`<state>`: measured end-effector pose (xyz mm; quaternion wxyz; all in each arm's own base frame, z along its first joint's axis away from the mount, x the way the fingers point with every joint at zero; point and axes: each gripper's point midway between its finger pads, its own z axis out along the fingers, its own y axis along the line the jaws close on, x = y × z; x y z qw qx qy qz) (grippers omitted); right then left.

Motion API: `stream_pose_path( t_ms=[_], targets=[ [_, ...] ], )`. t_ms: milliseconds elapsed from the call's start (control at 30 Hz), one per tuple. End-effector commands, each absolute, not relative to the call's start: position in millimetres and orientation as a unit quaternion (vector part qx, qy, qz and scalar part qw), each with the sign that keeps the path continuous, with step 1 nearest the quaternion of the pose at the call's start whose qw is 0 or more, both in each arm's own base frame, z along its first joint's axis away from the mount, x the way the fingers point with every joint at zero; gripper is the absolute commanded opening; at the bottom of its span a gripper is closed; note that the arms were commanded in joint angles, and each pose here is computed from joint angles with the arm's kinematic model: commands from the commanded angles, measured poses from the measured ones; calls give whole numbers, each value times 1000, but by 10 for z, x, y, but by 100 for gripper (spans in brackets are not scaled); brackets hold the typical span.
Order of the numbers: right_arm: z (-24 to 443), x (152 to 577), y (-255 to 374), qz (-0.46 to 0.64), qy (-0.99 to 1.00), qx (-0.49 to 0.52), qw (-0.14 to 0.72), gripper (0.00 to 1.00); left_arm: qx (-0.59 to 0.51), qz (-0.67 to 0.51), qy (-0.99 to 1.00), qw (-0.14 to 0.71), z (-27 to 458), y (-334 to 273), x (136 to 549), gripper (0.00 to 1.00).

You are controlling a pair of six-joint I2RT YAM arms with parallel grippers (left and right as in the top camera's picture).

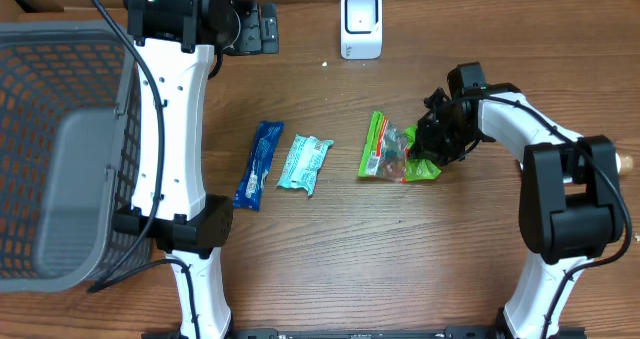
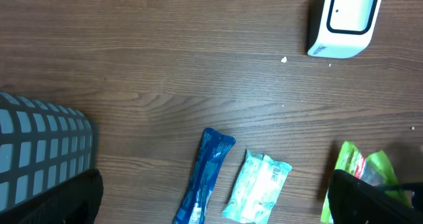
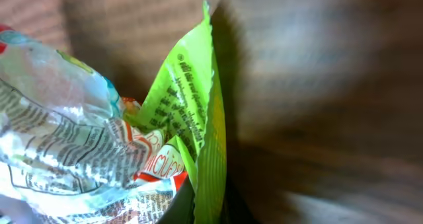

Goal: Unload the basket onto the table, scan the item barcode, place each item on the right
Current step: 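Lift the snack bag up with the right gripper, then hold the snack bag in front of the scanner with the right gripper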

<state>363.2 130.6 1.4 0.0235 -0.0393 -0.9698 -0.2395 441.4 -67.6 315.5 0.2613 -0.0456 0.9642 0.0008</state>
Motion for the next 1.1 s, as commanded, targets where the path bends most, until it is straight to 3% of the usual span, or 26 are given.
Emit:
stream_pose_path(
  t_ms=[0, 233, 433, 733, 1067],
  targets=[
    [-74, 3485, 1321, -259, -962, -52, 74, 4, -52, 8, 964, 262, 3146, -613, 4436, 100],
    [803, 3805, 1556, -375, -927, -18, 3, 4, -52, 8, 964, 262, 3146, -613, 4436, 100],
    [1442, 3883, 1646, -437, -899, -13, -43, 4, -52, 8, 964, 262, 3146, -613, 4436, 100],
    [2363, 3960, 1465, -615, -784, -2, -83, 4, -52, 8, 964, 262, 3146, -613, 4436, 100],
    [2805, 4008, 1049, -705, -701, -8, -108, 4, -52, 8, 964, 262, 3146, -613, 4436, 99]
  ],
)
